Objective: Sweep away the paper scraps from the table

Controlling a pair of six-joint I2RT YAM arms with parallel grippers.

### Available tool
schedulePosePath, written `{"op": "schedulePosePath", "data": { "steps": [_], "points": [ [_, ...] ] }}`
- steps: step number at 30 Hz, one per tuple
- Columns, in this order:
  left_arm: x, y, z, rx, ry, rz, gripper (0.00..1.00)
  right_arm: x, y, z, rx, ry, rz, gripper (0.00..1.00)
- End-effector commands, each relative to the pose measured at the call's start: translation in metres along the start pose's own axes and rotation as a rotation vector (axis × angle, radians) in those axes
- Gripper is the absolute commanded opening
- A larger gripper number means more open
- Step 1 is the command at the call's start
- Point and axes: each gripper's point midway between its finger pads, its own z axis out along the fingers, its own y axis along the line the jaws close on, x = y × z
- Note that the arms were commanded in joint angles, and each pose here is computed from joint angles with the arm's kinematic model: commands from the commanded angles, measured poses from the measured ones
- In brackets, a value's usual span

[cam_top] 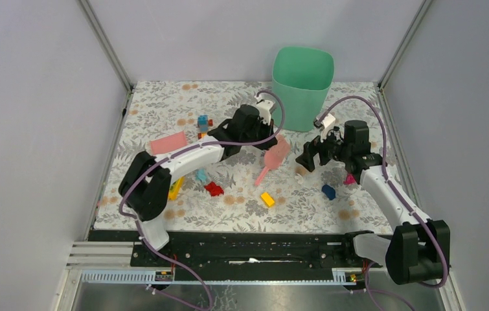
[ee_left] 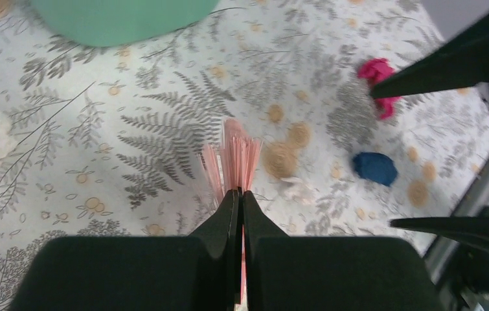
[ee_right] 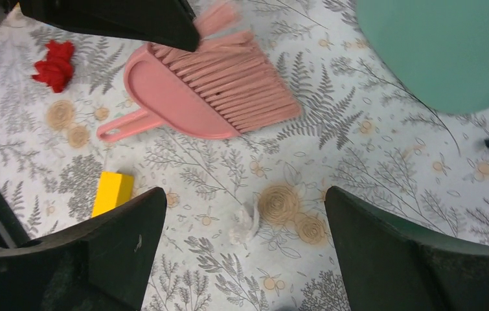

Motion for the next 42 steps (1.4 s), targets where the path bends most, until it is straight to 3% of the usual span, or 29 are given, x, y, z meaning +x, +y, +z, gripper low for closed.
{"op": "schedulePosePath", "data": {
  "steps": [1, 10, 14, 18, 25, 30, 32, 34, 35, 37, 38, 40, 42],
  "points": [
    [-0.039, -0.059, -0.043, 0.237, -0.084, 0.111, 0.0, -0.016, 0.025, -0.008, -0.122, -0.081, -0.077, 1.0],
    [-0.022, -0.118, -0.09, 0.524, 0.026, 0.227, 0.0, -0.028, 0.075, -0.026, -0.366, -0.178, -0.127, 1.0],
    [-0.017, -0.123, -0.099, 0.553, 0.068, 0.254, 0.0, -0.027, 0.094, -0.033, -0.484, -0.191, -0.108, 0.99],
    [-0.016, -0.126, -0.105, 0.568, 0.07, 0.272, 0.0, -0.024, 0.1, -0.034, -0.534, -0.179, -0.088, 0.92],
    [-0.018, -0.13, -0.109, 0.588, 0.061, 0.278, 0.0, -0.019, 0.109, -0.036, -0.63, -0.15, -0.06, 0.72],
    [-0.021, -0.133, -0.11, 0.601, 0.057, 0.285, 0.0, -0.017, 0.112, -0.035, -0.664, -0.135, -0.036, 0.49],
    [-0.022, -0.132, -0.109, 0.598, 0.056, 0.285, 0.0, -0.016, 0.112, -0.033, -0.673, -0.128, -0.03, 0.38],
    [-0.023, -0.131, -0.107, 0.586, 0.052, 0.285, 0.0, -0.016, 0.112, -0.031, -0.68, -0.117, -0.016, 0.19],
    [-0.024, -0.13, -0.107, 0.579, 0.048, 0.286, 0.06, -0.016, 0.112, -0.031, -0.684, -0.113, -0.01, 0.12],
    [-0.026, -0.127, -0.107, 0.554, 0.04, 0.281, 0.45, -0.017, 0.112, -0.03, -0.693, -0.107, 0.003, 0.02],
    [-0.028, -0.126, -0.107, 0.539, 0.028, 0.278, 0.59, -0.017, 0.113, -0.031, -0.702, -0.104, 0.013, 0.0],
    [-0.032, -0.119, -0.109, 0.487, -0.018, 0.26, 0.69, -0.02, 0.114, -0.032, -0.717, -0.107, 0.021, 0.0],
    [-0.031, -0.114, -0.114, 0.461, -0.073, 0.241, 0.73, -0.022, 0.116, -0.034, -0.734, -0.111, 0.034, 0.0]
  ]
}}
